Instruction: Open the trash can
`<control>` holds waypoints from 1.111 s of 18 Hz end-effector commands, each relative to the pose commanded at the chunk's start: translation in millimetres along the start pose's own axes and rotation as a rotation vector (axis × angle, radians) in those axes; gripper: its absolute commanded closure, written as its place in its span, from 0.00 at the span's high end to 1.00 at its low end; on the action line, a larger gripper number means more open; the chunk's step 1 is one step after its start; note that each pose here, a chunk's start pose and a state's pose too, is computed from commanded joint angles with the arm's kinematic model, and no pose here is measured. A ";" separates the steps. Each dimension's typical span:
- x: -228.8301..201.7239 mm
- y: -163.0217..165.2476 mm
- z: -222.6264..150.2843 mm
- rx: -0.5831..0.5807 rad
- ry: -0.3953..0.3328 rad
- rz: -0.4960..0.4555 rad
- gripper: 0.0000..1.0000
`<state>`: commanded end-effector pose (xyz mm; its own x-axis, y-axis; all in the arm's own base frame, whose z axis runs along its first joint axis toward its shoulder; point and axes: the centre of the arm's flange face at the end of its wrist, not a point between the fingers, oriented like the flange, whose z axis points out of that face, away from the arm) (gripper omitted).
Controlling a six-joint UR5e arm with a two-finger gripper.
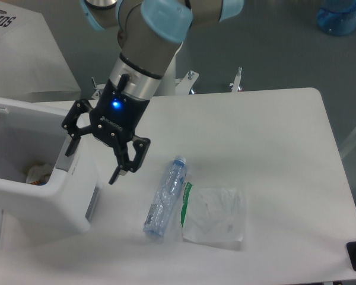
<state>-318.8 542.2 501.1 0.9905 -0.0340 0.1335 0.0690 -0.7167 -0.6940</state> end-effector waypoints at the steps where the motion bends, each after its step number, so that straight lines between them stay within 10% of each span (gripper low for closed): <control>1: -14.4 6.2 -0.1 -0.018 -0.027 -0.015 1.00; 10: -167.9 70.6 37.3 -0.198 -0.205 -0.155 1.00; 20: -232.6 119.4 67.7 -0.518 -0.281 0.062 1.00</control>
<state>-532.9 511.7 339.3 0.9893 0.0484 -0.1379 0.0126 -0.9683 -0.2494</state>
